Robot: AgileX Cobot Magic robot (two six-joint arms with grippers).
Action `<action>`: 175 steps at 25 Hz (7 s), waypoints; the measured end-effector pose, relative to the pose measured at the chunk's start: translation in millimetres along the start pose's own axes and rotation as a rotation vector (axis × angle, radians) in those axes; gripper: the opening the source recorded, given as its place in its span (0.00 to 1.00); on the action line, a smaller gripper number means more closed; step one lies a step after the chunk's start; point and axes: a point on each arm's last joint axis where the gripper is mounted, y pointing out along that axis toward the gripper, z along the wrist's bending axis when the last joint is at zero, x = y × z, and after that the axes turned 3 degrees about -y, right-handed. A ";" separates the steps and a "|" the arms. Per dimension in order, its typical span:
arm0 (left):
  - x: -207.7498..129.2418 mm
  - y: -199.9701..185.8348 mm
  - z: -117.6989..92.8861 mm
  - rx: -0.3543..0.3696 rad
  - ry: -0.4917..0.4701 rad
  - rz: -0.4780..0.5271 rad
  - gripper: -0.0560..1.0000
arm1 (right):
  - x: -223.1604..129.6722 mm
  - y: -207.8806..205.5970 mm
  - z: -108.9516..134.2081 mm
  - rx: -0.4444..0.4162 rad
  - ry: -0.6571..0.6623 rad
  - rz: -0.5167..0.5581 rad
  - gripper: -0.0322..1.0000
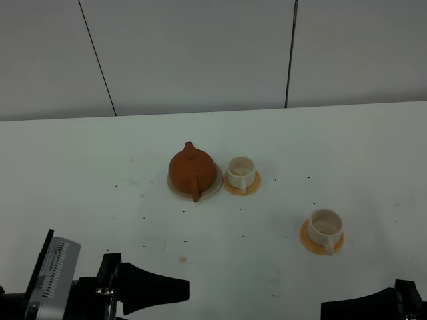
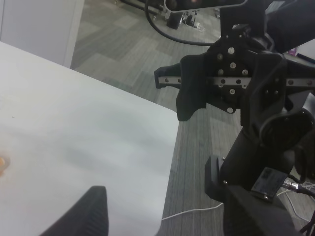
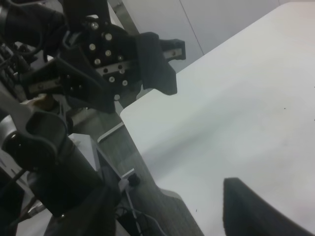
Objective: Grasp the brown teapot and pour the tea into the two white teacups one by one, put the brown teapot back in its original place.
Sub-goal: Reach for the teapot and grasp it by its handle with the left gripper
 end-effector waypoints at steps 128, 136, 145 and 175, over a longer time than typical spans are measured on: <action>-1.7 -0.6 11.7 0.128 -0.022 0.014 0.59 | 35.1 -145.5 93.5 -1.142 0.147 -0.081 0.12; -1.7 -0.6 11.7 0.128 -0.022 0.014 0.59 | 29.6 -144.1 92.1 -1.140 0.135 -0.014 0.12; -1.7 -0.6 11.7 0.128 -0.022 0.014 0.59 | 19.0 -137.9 91.5 -1.086 0.138 0.097 0.12; -2.0 -0.7 12.3 0.135 -0.017 0.018 0.59 | 18.2 -132.0 94.5 -1.011 0.100 0.128 0.15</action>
